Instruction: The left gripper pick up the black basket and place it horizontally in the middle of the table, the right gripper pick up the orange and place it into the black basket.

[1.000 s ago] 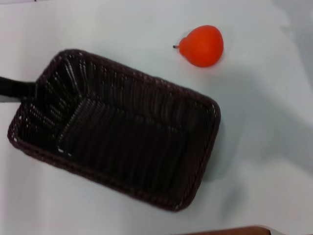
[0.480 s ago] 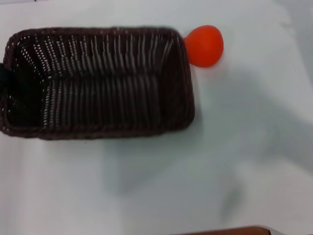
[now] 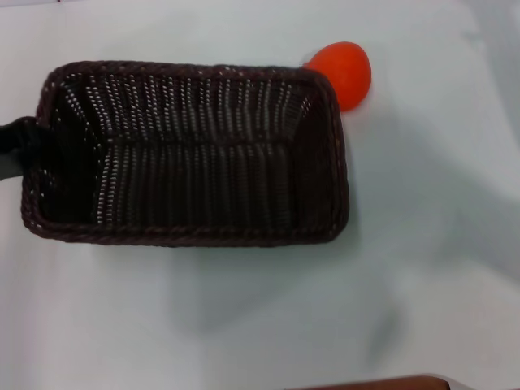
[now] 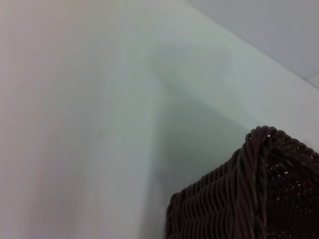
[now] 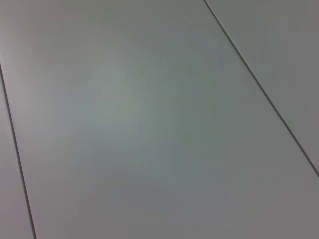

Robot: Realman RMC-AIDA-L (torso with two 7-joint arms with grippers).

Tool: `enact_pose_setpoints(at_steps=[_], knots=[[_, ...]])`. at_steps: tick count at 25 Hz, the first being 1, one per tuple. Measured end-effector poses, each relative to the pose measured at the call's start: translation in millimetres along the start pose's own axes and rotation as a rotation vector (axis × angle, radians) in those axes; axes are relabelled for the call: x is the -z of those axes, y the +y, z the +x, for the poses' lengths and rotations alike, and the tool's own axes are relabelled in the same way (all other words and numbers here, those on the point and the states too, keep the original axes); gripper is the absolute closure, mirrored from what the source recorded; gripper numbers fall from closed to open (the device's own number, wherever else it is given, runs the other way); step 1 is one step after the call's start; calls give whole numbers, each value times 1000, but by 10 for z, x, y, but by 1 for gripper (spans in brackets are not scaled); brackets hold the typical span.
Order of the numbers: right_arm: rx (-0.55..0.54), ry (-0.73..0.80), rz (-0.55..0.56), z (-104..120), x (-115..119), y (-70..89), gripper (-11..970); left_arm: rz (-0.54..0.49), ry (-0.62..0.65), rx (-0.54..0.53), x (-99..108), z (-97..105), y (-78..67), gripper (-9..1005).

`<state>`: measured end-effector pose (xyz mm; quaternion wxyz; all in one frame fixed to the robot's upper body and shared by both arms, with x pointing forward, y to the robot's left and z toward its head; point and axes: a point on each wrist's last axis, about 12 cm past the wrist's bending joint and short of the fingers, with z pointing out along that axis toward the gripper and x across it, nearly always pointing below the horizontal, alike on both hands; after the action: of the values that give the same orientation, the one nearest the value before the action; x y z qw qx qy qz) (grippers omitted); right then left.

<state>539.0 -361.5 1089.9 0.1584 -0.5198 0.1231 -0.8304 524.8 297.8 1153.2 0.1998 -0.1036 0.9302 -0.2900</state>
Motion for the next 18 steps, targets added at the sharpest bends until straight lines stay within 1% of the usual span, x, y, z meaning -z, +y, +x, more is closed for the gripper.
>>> enact_pose_setpoints(at_steps=[6, 10, 14, 18], knots=[[1, -8, -7, -9, -1, 8, 93, 6, 10, -3, -80, 18, -58, 827], [3, -10, -8, -11, -1, 10, 95, 52, 17, 13, -118, 24, -58, 825], [6, -10, -9, -11, -1, 10, 96, 70, 22, 24, -153, 29, -29, 779], [10, -5, -6, -3, -16, 7, 97, 76, 14, 33, -145, 19, -9, 733]])
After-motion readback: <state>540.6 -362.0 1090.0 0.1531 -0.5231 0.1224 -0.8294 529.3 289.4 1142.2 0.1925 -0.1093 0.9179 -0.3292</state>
